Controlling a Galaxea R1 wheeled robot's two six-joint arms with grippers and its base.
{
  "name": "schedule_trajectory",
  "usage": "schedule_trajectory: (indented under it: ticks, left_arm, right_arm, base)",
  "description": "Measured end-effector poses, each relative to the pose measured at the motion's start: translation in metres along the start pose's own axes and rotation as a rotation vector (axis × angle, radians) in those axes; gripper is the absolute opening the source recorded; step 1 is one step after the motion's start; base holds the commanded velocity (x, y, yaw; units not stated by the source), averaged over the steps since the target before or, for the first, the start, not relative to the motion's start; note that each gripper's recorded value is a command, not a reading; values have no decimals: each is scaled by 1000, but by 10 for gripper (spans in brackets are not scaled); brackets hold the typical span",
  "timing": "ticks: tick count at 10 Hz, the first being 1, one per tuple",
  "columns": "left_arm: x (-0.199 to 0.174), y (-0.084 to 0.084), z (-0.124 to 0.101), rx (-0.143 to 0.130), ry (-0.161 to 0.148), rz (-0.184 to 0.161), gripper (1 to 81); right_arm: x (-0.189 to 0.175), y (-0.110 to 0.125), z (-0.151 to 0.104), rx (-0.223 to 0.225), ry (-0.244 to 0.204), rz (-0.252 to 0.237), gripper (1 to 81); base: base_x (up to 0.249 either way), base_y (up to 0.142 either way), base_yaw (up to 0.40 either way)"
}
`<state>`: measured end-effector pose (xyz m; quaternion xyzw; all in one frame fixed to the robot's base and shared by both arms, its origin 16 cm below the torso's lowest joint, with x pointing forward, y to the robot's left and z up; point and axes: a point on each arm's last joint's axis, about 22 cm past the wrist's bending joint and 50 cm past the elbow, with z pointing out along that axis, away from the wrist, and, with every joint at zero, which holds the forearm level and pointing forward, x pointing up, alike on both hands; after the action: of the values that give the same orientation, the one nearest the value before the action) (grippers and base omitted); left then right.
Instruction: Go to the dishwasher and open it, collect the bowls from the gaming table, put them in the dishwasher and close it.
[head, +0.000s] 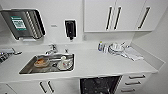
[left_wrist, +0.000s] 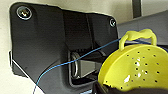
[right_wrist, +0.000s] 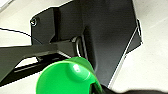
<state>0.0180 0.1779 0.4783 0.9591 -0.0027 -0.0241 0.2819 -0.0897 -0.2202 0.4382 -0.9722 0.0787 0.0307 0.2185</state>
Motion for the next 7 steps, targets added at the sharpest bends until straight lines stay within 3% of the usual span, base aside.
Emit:
schedule_trajectory:
  ticks: [1, 4, 7]
  left_arm:
    - [8, -9, -17, -5, 21, 1, 10]
    - [7, -39, -74, 3, 45, -5, 10]
    - [15, -70, -124, 35, 78, -25, 10]
  right_arm:
    - [2, -1, 0, 3, 1, 0, 10]
    - [3, -1, 0, 4, 3, -1, 10]
    - [-1, -1, 0, 3, -8, 4, 10]
  base:
    - [0, 0, 0]
    - [0, 0, 0]
    - [0, 0, 0]
